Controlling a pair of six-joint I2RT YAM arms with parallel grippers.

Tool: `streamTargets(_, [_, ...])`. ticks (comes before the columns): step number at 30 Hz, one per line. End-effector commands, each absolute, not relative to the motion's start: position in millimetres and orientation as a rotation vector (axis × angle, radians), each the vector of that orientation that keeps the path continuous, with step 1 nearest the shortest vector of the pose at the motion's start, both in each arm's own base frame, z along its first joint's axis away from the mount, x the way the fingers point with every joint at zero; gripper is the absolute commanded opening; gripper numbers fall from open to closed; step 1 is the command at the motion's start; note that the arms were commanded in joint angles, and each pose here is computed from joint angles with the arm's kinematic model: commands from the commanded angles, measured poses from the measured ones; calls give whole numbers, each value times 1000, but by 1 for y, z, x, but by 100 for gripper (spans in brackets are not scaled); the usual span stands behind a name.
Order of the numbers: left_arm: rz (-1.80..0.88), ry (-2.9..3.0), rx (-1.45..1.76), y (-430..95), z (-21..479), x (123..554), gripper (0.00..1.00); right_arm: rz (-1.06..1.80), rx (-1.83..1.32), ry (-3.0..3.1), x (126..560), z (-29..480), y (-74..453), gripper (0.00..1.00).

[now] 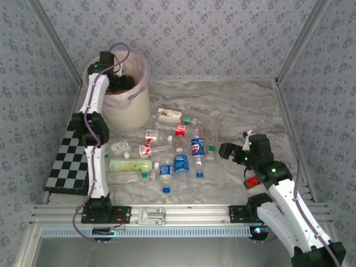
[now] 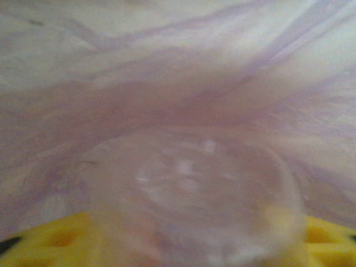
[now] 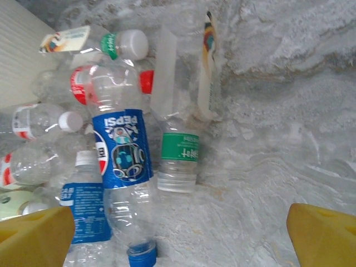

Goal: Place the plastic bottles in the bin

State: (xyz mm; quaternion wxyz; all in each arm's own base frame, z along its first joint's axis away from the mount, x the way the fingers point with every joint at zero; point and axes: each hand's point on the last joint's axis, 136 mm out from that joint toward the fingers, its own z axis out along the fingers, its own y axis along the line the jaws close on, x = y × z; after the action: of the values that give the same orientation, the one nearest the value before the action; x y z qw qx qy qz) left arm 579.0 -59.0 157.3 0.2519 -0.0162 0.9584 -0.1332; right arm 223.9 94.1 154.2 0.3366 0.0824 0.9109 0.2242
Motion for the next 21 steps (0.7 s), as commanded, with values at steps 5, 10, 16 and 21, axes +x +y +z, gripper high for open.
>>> streamTargets(5, [-381,2395,-21,-65,252,578,94,576,231,2473,213,137,103,99])
streamTargets(10, [-304,2295,11,-56,313,558,99,611,190,2507,224,127,121,92])
streamTargets(16, [-119,2195,29,-39,383,510,99,665,131,2508,245,130,138,55])
streamTargets(21, [152,2054,77,-51,417,448,99,704,127,2605,259,115,156,49])
